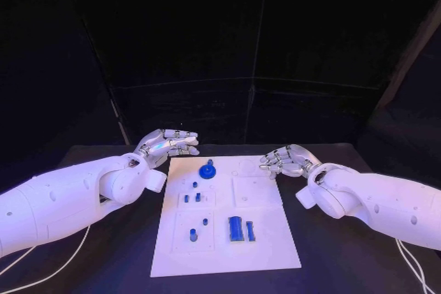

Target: Assemble the parts on the task board

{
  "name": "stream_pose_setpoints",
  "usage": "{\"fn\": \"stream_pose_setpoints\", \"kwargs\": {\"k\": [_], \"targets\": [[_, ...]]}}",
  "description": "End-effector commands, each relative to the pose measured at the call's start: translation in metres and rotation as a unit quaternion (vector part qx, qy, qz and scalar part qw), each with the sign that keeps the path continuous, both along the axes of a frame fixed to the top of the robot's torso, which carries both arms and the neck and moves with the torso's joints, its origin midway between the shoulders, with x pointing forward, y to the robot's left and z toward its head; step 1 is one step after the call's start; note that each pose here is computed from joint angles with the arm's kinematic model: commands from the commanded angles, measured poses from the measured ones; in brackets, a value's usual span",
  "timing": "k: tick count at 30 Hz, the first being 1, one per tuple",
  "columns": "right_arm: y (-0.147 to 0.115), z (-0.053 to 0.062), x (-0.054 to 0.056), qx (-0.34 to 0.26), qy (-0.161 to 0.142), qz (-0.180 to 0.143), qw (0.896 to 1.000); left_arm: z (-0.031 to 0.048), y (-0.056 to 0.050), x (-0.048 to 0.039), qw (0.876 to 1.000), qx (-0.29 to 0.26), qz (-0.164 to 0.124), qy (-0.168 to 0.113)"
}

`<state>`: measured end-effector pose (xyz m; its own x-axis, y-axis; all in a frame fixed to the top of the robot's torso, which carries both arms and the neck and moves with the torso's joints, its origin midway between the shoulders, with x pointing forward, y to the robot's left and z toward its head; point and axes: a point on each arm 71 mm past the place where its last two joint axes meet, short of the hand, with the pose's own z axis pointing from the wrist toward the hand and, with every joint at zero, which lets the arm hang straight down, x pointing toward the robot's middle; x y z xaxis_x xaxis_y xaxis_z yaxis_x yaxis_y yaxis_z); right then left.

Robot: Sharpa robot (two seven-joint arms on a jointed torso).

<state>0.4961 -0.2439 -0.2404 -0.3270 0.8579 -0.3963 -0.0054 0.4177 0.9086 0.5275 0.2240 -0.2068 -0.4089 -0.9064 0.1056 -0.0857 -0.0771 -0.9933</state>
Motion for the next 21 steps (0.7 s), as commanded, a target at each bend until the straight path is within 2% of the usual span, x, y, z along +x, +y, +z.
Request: {"fn": "stream_pose_setpoints", "kwargs": {"k": [1, 6, 11, 15, 16, 21], "targets": [[0.002, 0.005, 0.014, 0.12, -0.015, -0.005, 0.993, 0.0021, 0.006, 0.0101, 0.998, -0.028, 0.058, -0.019], [0.006, 0.003, 0.03, 0.138, -0.031, -0.017, 0.99, -0.0028, 0.008, 0.0205, 0.994, -0.019, 0.105, -0.026], [0.011, 0.001, 0.04, 0.144, -0.04, -0.021, 0.989, -0.0055, 0.008, 0.0253, 0.991, -0.014, 0.131, -0.029], [0.013, 0.001, 0.042, 0.146, -0.041, -0.019, 0.988, -0.0063, 0.006, 0.0267, 0.99, -0.014, 0.134, -0.03], [0.012, -0.003, 0.041, 0.116, -0.03, -0.028, 0.992, -0.0091, 0.004, 0.0249, 0.994, -0.007, 0.105, -0.017], [0.016, -0.002, 0.036, 0.127, -0.033, -0.037, 0.991, -0.0116, 0.001, 0.0194, 0.994, -0.004, 0.111, -0.016]]}}
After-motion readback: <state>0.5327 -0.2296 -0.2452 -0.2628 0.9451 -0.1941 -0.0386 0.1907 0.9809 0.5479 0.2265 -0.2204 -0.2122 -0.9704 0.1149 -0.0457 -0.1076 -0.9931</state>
